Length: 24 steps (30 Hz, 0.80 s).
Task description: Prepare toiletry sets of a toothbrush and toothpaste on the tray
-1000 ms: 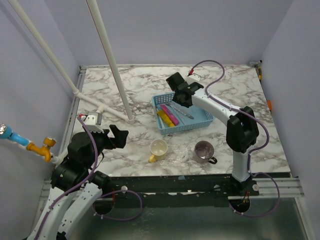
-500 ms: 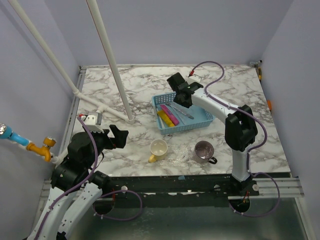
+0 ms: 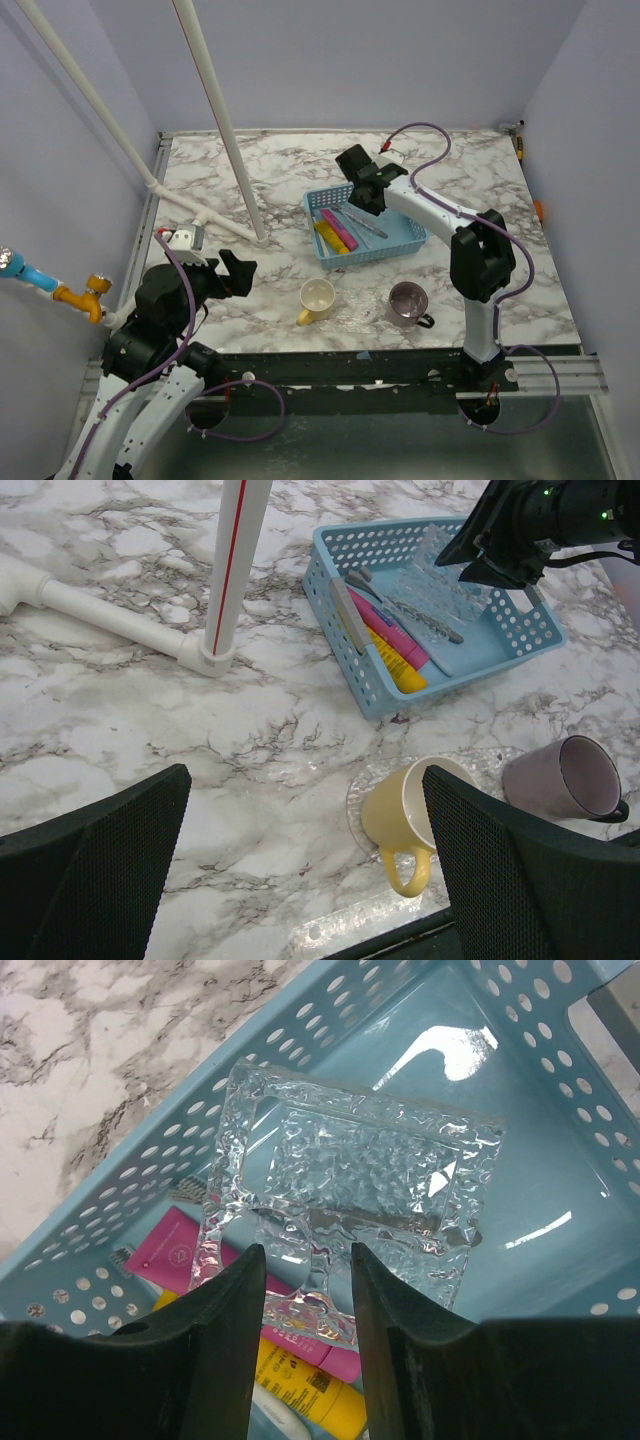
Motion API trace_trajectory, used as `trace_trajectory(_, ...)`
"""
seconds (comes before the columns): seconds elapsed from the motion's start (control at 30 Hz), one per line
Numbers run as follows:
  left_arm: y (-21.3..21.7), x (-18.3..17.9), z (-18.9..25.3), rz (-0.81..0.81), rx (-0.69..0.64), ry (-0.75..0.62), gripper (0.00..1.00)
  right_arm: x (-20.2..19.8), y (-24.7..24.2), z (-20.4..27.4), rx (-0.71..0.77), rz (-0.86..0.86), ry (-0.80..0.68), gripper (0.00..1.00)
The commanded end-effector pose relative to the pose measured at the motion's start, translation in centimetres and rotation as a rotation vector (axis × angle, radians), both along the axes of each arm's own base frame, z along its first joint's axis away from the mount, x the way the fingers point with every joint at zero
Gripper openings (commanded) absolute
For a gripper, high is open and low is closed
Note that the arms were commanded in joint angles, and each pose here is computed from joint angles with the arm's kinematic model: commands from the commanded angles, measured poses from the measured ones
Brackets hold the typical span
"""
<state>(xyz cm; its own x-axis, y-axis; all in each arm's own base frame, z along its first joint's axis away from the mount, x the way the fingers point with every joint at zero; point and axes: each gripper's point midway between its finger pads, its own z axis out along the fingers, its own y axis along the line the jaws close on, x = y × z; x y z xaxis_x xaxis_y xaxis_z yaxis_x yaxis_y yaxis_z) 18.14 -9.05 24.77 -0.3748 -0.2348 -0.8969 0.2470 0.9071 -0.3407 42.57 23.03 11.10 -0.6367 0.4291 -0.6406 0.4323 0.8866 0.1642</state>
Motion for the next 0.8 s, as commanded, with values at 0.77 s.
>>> trace_trajectory(0.77, 0.0, -0.4, 0.1, -0.01, -0.009, -0.009, 0.99, -1.8, -0.4, 0.5, 0.1, -0.083, 0.006, 0.41)
